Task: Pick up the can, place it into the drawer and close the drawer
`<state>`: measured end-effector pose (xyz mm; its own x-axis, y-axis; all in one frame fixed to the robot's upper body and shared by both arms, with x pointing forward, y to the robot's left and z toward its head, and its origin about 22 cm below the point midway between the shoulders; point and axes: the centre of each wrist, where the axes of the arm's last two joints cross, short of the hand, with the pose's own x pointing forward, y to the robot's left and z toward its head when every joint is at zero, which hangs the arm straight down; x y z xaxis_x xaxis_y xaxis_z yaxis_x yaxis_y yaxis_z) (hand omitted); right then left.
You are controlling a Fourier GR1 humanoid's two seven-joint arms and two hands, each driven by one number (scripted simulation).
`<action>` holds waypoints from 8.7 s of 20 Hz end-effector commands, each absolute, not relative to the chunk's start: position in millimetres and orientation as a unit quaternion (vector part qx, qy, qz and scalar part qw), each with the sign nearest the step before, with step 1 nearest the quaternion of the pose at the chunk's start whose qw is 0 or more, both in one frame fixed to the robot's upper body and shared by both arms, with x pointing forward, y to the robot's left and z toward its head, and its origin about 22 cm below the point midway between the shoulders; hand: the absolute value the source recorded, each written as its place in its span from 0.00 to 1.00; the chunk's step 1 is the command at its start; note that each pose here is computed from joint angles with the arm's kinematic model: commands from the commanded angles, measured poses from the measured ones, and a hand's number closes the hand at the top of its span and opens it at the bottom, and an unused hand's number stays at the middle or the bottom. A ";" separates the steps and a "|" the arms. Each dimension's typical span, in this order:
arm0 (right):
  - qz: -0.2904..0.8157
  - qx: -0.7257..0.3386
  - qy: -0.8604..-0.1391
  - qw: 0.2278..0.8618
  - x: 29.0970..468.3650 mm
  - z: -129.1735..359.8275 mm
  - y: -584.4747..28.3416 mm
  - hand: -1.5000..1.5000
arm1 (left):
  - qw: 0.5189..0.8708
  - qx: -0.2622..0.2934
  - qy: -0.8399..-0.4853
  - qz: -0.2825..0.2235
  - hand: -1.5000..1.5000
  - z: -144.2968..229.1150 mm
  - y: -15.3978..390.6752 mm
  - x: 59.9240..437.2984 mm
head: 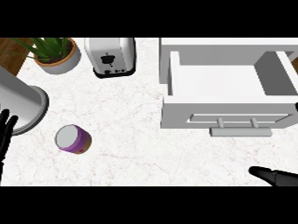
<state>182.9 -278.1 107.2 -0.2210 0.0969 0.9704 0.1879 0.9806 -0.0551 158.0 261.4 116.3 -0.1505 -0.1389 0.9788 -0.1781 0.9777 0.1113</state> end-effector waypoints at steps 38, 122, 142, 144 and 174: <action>-0.041 -0.078 -0.774 0.627 100.2 101.4 -359.3 0.00 | 0.700 0.018 -0.695 0.163 0.00 86.2 286.2 195.5; -0.057 -0.076 -0.773 0.627 45.3 122.7 -359.0 0.00 | 0.661 -0.100 -0.733 0.123 1.00 -8.7 225.8 319.6; -0.070 -0.080 -0.776 0.622 65.6 114.4 -372.5 0.00 | 0.646 -0.090 -0.756 0.062 1.00 137.4 128.7 342.2; -0.060 -0.067 -0.777 0.623 68.1 118.0 -365.1 0.00 | 0.640 -0.088 -0.761 0.055 1.00 137.1 118.1 358.0; -0.055 -0.061 -0.776 0.625 69.0 121.4 -362.8 0.00 | 0.648 -0.074 -0.757 0.035 1.00 216.2 3.2 415.3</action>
<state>77.0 -361.4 122.9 -0.2229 0.0257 0.9745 0.1651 0.9862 0.0117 409.9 7.4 215.1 -0.1459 0.1613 0.9761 0.0778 0.9854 -0.1512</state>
